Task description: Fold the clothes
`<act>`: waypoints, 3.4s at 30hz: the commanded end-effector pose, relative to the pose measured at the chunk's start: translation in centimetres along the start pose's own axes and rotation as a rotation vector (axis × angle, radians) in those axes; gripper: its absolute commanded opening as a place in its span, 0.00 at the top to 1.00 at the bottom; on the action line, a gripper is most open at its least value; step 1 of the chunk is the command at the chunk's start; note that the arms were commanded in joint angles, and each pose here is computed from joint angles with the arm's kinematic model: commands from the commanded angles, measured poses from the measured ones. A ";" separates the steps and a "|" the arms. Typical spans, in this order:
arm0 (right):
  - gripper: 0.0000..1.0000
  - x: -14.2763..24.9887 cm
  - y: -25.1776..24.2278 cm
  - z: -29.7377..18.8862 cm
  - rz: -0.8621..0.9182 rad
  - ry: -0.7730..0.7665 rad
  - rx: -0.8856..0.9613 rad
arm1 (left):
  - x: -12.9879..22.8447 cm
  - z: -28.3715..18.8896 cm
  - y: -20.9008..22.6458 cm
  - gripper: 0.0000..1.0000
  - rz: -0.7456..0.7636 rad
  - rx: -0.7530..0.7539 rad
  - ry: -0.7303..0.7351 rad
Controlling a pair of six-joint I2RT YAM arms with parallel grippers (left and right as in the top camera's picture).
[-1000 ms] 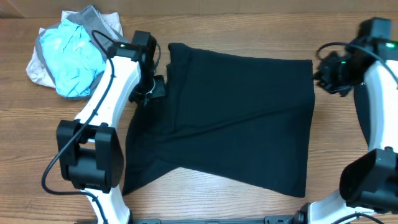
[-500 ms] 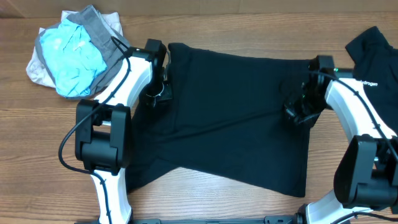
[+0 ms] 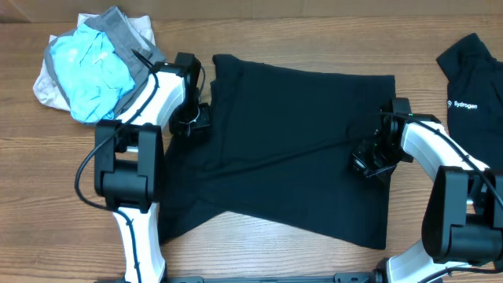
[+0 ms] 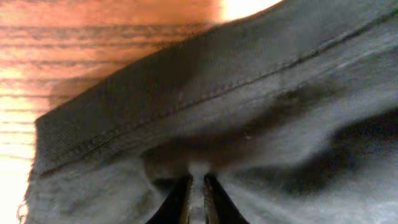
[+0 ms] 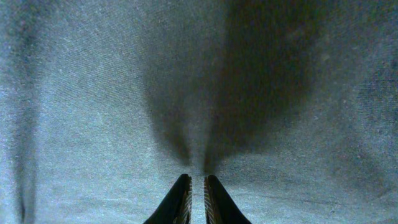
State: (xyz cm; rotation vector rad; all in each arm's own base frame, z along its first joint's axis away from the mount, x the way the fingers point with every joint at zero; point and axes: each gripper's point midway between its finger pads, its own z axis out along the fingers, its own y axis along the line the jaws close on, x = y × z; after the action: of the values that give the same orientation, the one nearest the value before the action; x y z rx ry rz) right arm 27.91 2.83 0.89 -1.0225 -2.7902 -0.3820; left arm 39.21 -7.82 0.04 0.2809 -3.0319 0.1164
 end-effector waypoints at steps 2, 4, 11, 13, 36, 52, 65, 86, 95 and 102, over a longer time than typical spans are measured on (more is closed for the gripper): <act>0.88 0.0 0.0 0.1 0.011 0.001 -0.005 | 0.2 2.3 0.5 0.91 0.000 -0.018 0.047; 0.88 0.0 -0.1 0.1 0.011 0.001 -0.005 | 0.1 2.8 1.2 0.91 -0.011 -0.037 0.052; 0.89 0.2 -0.6 0.6 0.019 0.004 0.008 | -1.3 2.7 5.5 0.91 -0.119 -0.095 0.030; 0.89 0.3 -1.1 1.1 0.038 -0.002 0.024 | -1.6 2.6 7.0 0.93 -0.158 -0.090 0.030; 0.87 -0.2 -1.7 1.7 0.056 -0.037 0.041 | -4.2 -5.9 7.9 0.96 -0.213 -0.035 -0.080; 0.81 0.0 -1.9 1.7 0.050 -0.028 0.047 | -7.9 -9.5 -9.1 0.32 0.173 0.000 -0.485; 0.81 0.1 -1.9 1.7 0.051 -0.022 0.047 | -13.3 -6.1 -6.0 0.38 0.231 -0.100 -0.562; 0.81 1.3 -0.6 2.2 -0.016 -0.016 0.058 | -15.2 -3.1 -8.1 0.42 0.374 -0.055 -0.592; 0.81 1.2 -0.6 2.2 -0.017 -0.019 0.061 | -15.8 -1.3 -7.2 0.62 0.361 -0.104 -0.591; 0.81 1.1 -0.5 2.2 -0.018 -0.024 0.057 | -17.0 -2.4 -4.9 0.82 0.309 -0.224 -0.637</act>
State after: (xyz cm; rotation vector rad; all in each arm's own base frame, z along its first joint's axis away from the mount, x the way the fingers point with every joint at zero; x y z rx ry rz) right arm 27.64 3.62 -0.08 -1.0278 -2.8278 -0.3374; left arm 56.41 -11.16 1.30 -0.2649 -3.6463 -0.1840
